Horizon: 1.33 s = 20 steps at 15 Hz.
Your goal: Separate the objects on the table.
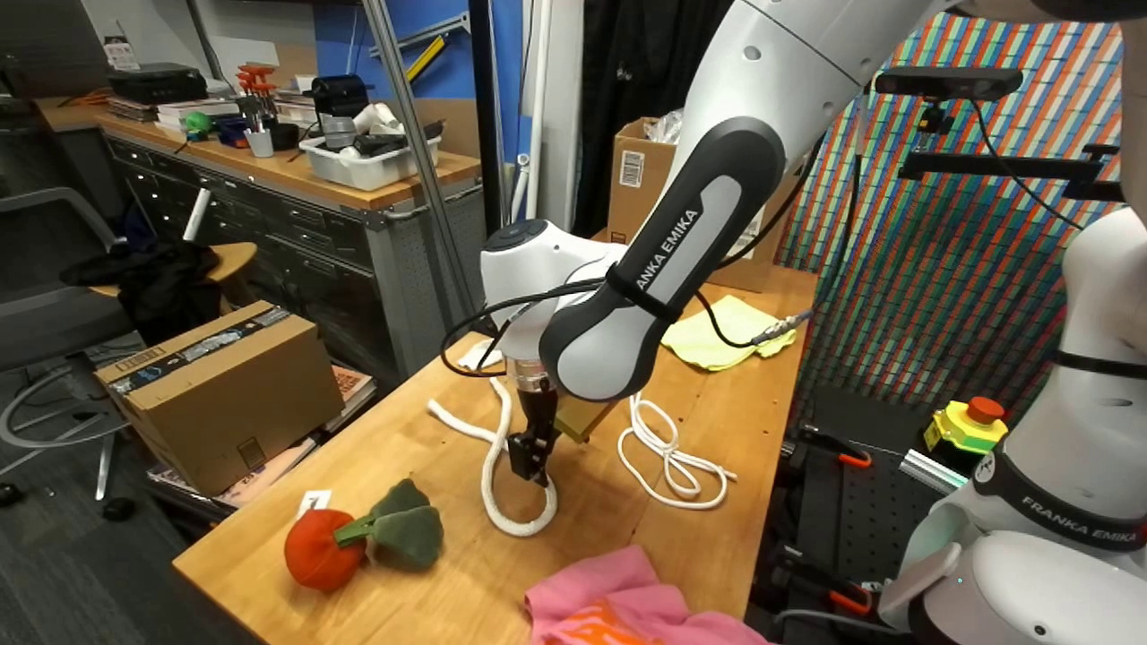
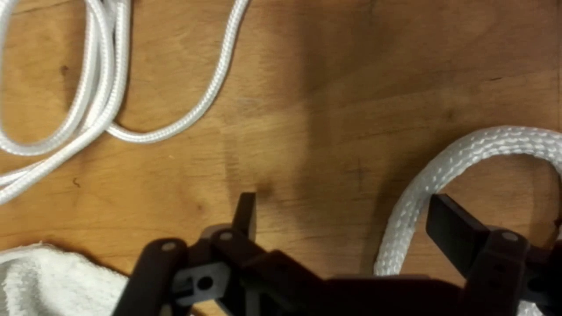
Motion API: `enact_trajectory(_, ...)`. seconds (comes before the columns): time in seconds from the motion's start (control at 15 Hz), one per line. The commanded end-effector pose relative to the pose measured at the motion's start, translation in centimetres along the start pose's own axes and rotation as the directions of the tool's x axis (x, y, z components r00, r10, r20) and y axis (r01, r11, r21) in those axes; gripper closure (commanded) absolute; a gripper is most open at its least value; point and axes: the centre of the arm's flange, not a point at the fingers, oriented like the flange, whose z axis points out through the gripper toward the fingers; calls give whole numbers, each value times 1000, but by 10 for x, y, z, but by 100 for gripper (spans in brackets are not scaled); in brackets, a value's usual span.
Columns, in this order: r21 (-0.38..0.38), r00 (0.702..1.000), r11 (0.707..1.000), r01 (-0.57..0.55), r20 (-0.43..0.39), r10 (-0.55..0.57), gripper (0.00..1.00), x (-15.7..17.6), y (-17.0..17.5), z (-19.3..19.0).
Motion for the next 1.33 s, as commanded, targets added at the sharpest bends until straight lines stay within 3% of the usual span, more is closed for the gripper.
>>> enact_trajectory(0.0,21,999,999,43,19,-43,0,-16,6,-34)
enact_trajectory(0.33,1,991,991,132,28,-132,0,-30,8,-105)
enact_trajectory(0.67,8,981,981,193,-7,-193,0,-58,56,-200)
enact_trajectory(0.93,109,973,975,196,-144,-180,0,-84,109,-271)
enact_trajectory(1.27,284,941,941,184,-327,-86,0,-125,184,-332)
